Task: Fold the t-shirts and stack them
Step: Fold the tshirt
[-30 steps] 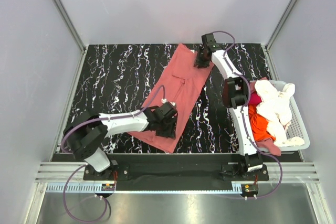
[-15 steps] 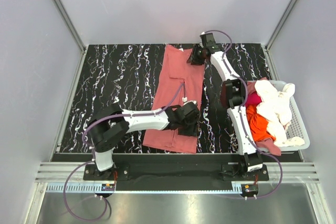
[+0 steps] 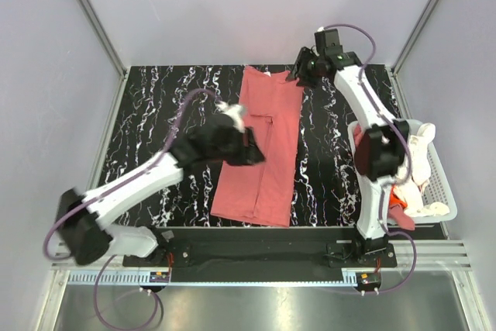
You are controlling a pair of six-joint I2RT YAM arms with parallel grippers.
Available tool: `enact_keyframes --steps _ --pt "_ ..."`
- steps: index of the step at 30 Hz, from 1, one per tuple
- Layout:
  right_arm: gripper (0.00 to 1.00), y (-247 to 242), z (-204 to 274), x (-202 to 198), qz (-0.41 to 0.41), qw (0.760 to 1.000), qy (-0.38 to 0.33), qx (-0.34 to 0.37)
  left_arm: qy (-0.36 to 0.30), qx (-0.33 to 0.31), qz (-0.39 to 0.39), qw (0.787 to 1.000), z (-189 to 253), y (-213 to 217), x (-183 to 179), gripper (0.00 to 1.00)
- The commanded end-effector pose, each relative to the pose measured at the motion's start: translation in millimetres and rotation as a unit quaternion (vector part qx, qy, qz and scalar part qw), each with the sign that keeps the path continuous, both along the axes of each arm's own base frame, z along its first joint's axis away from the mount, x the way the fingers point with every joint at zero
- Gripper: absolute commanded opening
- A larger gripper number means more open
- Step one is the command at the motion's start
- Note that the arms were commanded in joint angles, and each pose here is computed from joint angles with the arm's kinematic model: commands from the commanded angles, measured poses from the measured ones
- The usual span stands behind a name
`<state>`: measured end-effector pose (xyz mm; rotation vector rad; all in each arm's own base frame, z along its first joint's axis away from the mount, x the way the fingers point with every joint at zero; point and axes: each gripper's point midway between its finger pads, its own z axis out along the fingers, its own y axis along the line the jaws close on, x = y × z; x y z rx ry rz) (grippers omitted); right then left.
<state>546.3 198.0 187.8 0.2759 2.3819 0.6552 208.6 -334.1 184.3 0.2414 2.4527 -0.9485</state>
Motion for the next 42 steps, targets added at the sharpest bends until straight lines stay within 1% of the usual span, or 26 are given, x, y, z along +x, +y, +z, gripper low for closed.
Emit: enact_keyframes --steps 1,2,3,4,5,6,7,8,9,10,11,12,13,15,16,18,19,20,22,24,27,31,36,42 --pt "0.52 6.0 28.4 -91.0 -0.018 0.999 0.034 -0.017 0.002 0.059 0.046 0.997 -22.4 73.9 5.5 0.52" --pt "0.52 6.2 21.1 -110.9 -0.020 0.998 0.049 -0.021 0.017 0.079 0.075 0.994 -31.7 97.2 13.3 0.52" --pt "0.53 5.1 -15.7 -143.4 -0.020 0.995 0.096 -0.032 0.022 0.091 0.081 0.992 -37.3 107.5 12.5 0.52" --pt "0.53 14.4 0.7 -171.0 -0.004 0.996 0.080 -0.026 0.012 0.113 0.101 0.988 -40.5 121.5 16.3 0.52" --pt "0.53 12.3 -6.0 -189.7 -0.007 0.995 0.089 -0.034 0.019 0.128 0.111 0.985 -49.1 131.8 12.8 0.52" --pt "0.53 7.5 -38.3 -222.9 -0.016 0.990 0.135 -0.045 0.017 0.132 0.117 0.984 -52.0 135.6 11.7 0.52" --pt "0.53 5.7 -27.8 -244.7 -0.017 0.991 0.127 -0.032 0.018 0.130 0.119 0.984 -53.7 137.4 9.0 0.52" --pt "0.52 15.9 -33.9 -269.2 -0.011 0.989 0.143 -0.020 0.026 0.135 0.119 0.983 -62.6 140.6 4.8 0.54" --pt "0.52 11.1 -58.8 -298.8 -0.009 0.984 0.176 -0.031 0.030 0.138 0.120 0.983 -66.6 142.4 3.0 0.54" --pt "0.52 10.6 -53.4 -316.6 -0.007 0.985 0.170 -0.018 0.037 0.146 0.121 0.981 -74.7 146.4 -0.8 0.55" --pt "0.52 17.5 -58.4 -337.9 0.009 0.984 0.180 -0.016 0.041 0.152 0.124 0.980 -80.2 150.3 -2.8 0.59" --pt "0.52 11.3 -75.6 -357.5 -0.004 0.978 0.206 -0.017 0.037 0.167 0.135 0.976 -85.3 157.6 -1.6 0.61" --pt "0.52 9.1 -70.8 -366.6 -0.009 0.981 0.194 -0.005 0.043 0.179 0.143 0.972 -94.5 165.3 -5.1 0.63" --pt "0.52 8.9 -89.6 -390.1 -0.017 0.976 0.216 0.004 0.051 0.185 0.151 0.970 -103.7 170.3 -7.7 0.64" --pt "0.50 11.8 -89.9 -397.7 -0.010 0.975 0.220 0.017 0.065 0.188 0.146 0.969 -113.6 171.2 -13.8 0.64" --pt "0.50 15.0 -105.0 -413.6 -0.004 0.971 0.237 0.019 0.079 0.173 0.145 0.971 -119.7 166.1 -17.5 0.62" --pt "0.50 15.8 -108.2 -416.8 -0.005 0.971 0.240 0.019 0.094 0.167 0.136 0.972 -126.7 164.2 -26.0 0.61" --pt "0.49 17.1 -111.4 -420.5 -0.003 0.970 0.243 0.019 0.096 0.162 0.134 0.973 -128.5 162.5 -27.3 0.60" --pt "0.49 22.1 -116.4 -424.3 0.004 0.971 0.238 0.022 0.102 0.172 0.137 0.970 -137.1 169.3 -33.6 0.57" --pt "0.50 23.9 -120.2 -422.9 0.006 0.972 0.234 0.023 0.101 0.184 0.144 0.967 -142.0 176.0 -36.3 0.57" --pt "0.50 32.6 -125.6 -420.8 0.026 0.973 0.229 0.030 0.111 0.179 0.152 0.966 -145.7 177.3 -41.0 0.57" --pt "0.49 26.8 -148.6 -426.3 0.020 0.966 0.259 -0.004 0.118 0.163 0.145 0.969 -148.0 172.0 -44.8 0.56" --pt "0.46 27.5 -155.2 -427.2 0.016 0.966 0.259 -0.015 0.138 0.137 0.131 0.972 -154.5 164.2 -55.4 0.54" --pt "0.43 26.0 -165.4 -428.3 0.013 0.964 0.264 -0.034 0.138 0.145 0.135 0.970 -159.6 168.5 -56.8 0.51"
